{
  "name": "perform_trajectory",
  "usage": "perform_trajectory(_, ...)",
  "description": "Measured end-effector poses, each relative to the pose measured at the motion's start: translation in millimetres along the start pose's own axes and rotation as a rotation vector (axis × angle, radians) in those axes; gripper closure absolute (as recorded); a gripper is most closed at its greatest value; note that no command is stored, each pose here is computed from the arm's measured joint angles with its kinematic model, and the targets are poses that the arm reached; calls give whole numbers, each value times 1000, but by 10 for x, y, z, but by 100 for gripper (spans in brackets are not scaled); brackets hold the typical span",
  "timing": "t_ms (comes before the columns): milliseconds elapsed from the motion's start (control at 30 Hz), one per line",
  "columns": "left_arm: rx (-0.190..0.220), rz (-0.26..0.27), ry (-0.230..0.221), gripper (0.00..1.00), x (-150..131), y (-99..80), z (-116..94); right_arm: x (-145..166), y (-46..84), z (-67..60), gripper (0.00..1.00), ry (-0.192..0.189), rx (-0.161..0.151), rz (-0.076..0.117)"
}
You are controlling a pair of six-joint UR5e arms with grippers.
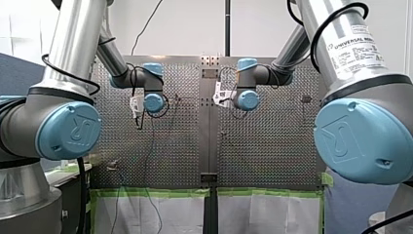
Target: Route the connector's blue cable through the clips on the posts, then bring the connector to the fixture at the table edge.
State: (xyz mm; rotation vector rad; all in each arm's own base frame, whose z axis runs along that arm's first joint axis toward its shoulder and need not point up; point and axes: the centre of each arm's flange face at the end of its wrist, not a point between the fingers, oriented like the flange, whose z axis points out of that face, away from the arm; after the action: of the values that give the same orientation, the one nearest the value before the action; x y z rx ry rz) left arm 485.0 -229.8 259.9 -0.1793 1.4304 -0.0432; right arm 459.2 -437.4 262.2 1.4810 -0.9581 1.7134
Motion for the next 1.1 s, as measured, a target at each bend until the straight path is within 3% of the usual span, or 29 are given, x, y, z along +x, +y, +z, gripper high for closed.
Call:
perform_trajectory(400, 1, -15, -13, 100, -58, 53, 135, -56, 33, 104, 100, -8, -3, -3)
perform_trajectory(667, 6, -2, 27, 100, 103, -5, 241, 5, 30, 167, 100, 6, -1, 0)
perform_trajectory(867, 4, -5, 25, 100, 88, -23, 330, -4, 34, 192, 100, 6, -2, 0)
perform_trajectory(1100, 3, -18, 15, 100, 34, -16, 401, -22, 137, 232, 100, 5, -18, -5)
